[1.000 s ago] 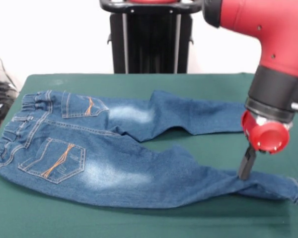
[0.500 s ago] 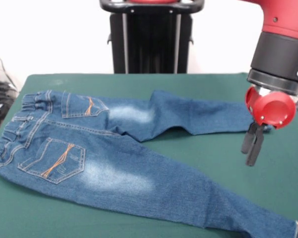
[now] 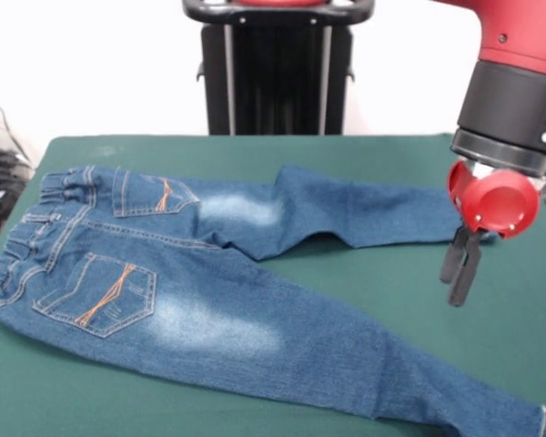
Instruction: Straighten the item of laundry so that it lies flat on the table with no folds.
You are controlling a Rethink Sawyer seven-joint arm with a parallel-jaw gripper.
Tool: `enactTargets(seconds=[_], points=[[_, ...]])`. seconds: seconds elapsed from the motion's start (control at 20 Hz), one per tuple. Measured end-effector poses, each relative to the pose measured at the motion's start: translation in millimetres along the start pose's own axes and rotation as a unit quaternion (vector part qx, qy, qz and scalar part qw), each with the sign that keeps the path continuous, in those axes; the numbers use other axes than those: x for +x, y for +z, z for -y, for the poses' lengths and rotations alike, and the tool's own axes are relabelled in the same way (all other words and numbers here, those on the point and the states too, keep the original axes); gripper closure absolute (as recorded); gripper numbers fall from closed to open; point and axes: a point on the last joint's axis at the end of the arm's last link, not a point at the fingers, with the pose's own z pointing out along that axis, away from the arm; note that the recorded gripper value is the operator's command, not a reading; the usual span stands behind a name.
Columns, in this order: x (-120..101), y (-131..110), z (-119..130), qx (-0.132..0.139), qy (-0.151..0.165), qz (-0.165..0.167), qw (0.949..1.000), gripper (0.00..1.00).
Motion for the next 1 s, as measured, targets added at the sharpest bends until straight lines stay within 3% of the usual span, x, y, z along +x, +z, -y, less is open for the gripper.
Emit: enactTargets(seconds=[0.5,0.75,1.0], points=[[0,13,2,0.004,-0.010,0.009,0.9999,0.00],[11,38,-5,0.020,-0.047,0.028,0.9983,0.00],[23,68,-7,0.037,-0.060,0.042,0.9966,0.00]])
